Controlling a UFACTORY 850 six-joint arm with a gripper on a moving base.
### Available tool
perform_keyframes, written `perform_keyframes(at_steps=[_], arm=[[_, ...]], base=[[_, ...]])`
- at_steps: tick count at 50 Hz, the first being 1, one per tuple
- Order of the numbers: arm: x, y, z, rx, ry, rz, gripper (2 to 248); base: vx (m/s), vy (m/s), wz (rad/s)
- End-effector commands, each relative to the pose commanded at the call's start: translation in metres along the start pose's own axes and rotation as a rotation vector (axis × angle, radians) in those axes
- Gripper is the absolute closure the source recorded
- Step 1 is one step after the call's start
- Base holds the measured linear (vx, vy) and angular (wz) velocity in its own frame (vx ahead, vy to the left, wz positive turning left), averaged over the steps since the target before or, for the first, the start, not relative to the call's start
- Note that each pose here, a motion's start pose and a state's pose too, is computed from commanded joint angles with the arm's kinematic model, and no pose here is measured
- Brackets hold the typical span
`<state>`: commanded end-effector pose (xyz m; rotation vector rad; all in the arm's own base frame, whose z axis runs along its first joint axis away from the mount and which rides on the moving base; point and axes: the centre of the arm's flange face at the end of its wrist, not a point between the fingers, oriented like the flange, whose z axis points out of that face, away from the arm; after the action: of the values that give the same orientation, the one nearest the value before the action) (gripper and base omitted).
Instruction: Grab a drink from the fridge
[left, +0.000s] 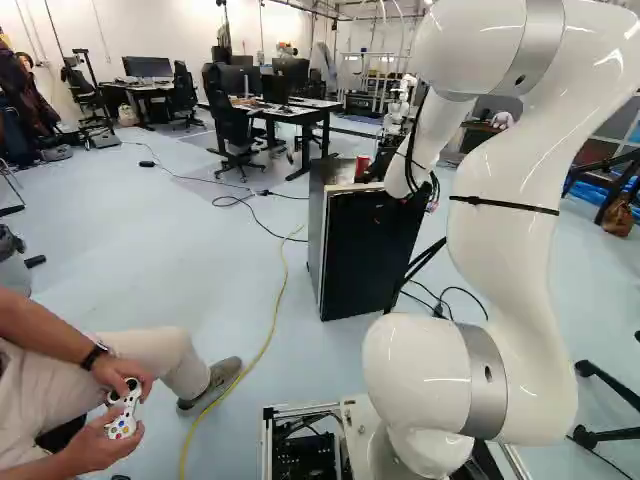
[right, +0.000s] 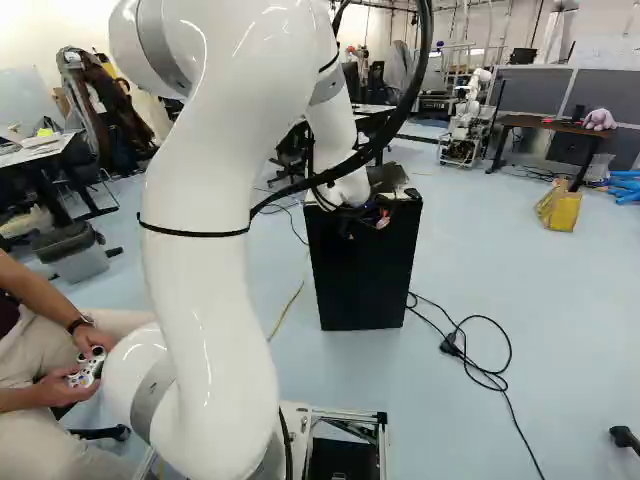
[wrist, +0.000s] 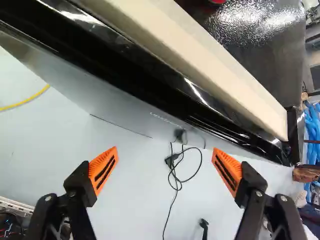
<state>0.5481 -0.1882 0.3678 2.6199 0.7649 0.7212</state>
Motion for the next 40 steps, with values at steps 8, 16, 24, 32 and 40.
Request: perform_keyframes(at_steps=[8, 16, 24, 32, 40], arm=[[0.0030, -0.0003, 0.0014, 0.001, 0.003, -0.004, 3], [0.0055, -0.0010, 0.0023, 0.001, 0.005, -0.007, 3], [0.0078, -0.0018, 0.0030, 0.002, 0.007, -0.010, 3], [0.0096, -0.0025, 0.0036, 0.003, 0.009, -0.013, 3], [0.0099, -0.0027, 0.0036, 0.003, 0.009, -0.013, 3]], base=[[0.000, 0.000, 0.000], [0.000, 0.000, 0.000], [0.000, 0.000, 0.000], [0.000, 0.000, 0.000], [0.000, 0.000, 0.000]])
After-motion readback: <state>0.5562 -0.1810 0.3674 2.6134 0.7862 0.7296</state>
